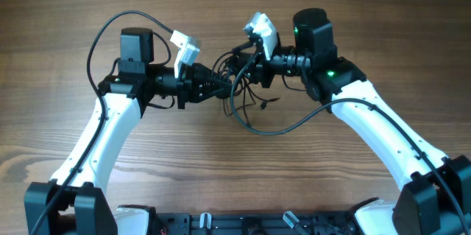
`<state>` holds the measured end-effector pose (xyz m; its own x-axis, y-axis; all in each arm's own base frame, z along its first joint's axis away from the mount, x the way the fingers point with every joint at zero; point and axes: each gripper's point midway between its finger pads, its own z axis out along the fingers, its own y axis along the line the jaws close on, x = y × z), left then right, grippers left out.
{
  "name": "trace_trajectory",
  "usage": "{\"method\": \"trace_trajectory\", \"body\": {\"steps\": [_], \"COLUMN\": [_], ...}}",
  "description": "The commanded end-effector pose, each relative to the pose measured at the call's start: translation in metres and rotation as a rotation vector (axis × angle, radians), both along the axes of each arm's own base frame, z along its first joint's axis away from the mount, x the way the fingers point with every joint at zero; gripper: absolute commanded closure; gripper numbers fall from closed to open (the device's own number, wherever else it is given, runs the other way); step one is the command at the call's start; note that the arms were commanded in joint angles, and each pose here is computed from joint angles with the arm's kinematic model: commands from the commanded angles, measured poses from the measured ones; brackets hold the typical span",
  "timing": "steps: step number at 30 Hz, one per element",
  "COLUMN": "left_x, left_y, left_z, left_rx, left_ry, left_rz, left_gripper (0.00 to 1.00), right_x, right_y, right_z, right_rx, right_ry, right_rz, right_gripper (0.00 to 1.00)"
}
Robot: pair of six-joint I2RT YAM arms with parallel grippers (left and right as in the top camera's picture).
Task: Untangle cables
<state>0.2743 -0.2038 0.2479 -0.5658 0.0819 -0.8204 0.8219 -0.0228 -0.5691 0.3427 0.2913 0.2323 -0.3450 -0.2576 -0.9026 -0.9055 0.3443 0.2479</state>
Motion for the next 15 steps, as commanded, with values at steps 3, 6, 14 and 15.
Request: {"method": "trace_trajectory", "body": {"steps": [3, 6, 14, 15], "left_x": [-0.005, 0.006, 0.028, 0.03], "left_y": [0.005, 0.019, 0.039, 0.036], "left_z": [0.014, 0.012, 0.023, 0.025], "left_rx": [-0.057, -0.042, -0.044, -0.04], "left_ry": [-0.034, -0.038, -0.093, -0.119], "left_rz": [-0.031, 0.031, 0.101, 0.1], "left_gripper": [0.77, 0.47, 0.02, 0.09], "right_x": [-0.005, 0.004, 0.001, -0.004], "right_y": [-0.005, -0.024, -0.058, -0.057], "right_z": [-0.004, -0.012, -0.062, -0.063], "right_rx": [0.039, 0.023, -0.206, -0.206], "right_ry": [0.062, 0.112, 0.169, 0.178], "right_rz": [0.058, 0.005, -0.082, -0.063], "right_gripper": [0.96, 0.95, 0.96, 0.95]}}
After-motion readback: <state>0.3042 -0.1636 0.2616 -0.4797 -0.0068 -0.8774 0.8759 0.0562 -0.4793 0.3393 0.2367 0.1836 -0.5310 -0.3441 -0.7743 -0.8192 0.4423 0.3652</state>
